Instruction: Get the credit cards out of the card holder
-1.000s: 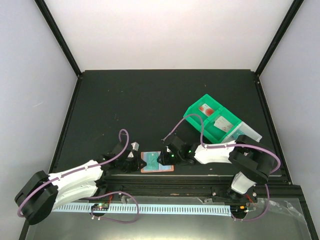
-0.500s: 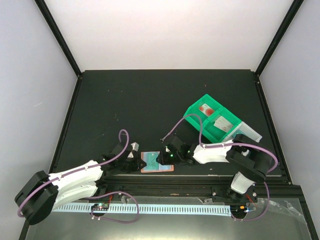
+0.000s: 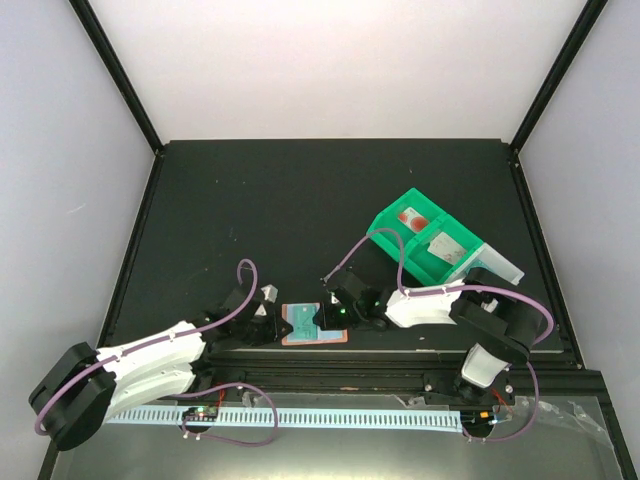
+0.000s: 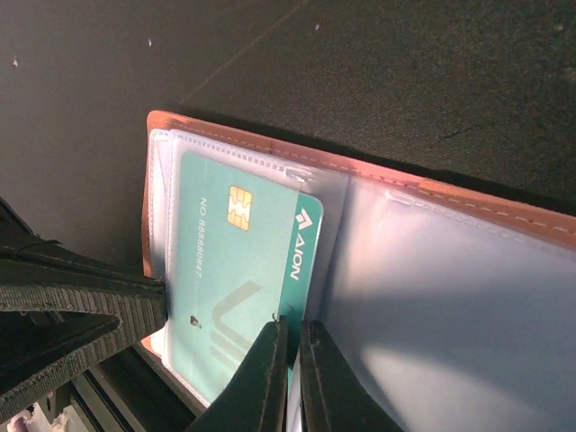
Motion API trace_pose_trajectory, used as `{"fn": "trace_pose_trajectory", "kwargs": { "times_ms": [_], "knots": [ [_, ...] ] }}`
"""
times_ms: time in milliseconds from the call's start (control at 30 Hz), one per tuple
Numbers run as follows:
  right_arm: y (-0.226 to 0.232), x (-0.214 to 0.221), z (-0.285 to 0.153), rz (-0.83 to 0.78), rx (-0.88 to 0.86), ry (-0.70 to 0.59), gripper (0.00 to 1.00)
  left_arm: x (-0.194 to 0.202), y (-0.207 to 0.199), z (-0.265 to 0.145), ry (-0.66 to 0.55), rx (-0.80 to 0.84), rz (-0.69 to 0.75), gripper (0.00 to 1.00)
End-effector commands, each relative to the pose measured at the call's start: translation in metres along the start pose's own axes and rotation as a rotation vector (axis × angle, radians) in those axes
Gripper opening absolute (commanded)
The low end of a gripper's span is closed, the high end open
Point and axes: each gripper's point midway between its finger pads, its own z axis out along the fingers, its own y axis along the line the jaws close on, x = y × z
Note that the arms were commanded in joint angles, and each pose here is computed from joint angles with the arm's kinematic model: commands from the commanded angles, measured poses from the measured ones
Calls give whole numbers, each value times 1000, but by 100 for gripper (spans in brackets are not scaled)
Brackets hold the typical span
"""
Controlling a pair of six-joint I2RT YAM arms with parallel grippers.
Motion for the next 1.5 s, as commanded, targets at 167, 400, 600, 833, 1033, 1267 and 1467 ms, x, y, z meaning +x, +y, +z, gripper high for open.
{"fn": "trace_pose_trajectory", "kwargs": {
  "times_ms": [167, 400, 600, 833, 1033, 1267, 1467],
  "knots": [
    [-6, 0, -1, 25, -27, -21, 1, 1, 5, 0, -2, -13, -11, 2],
    [-14, -3, -9, 49, -59, -41, 1, 1, 7, 1, -4, -14, -24, 2],
    [-10, -2, -13, 51, -115, -43, 5, 1, 8, 0, -3, -20, -23, 1],
    [-8, 5, -3, 79, -167, -12, 14, 3, 6, 0, 4, -10, -29, 1],
    [-10, 7, 3, 95, -167, 2, 13, 2, 4, -2, -3, -8, -27, 1],
    [-17, 5, -3, 96, -142, -29, 1, 2, 5, -2, -5, 0, -31, 1],
    [-22, 2, -9, 100, -145, -39, 1, 2, 8, -3, -16, -10, -36, 2]
  ]
}}
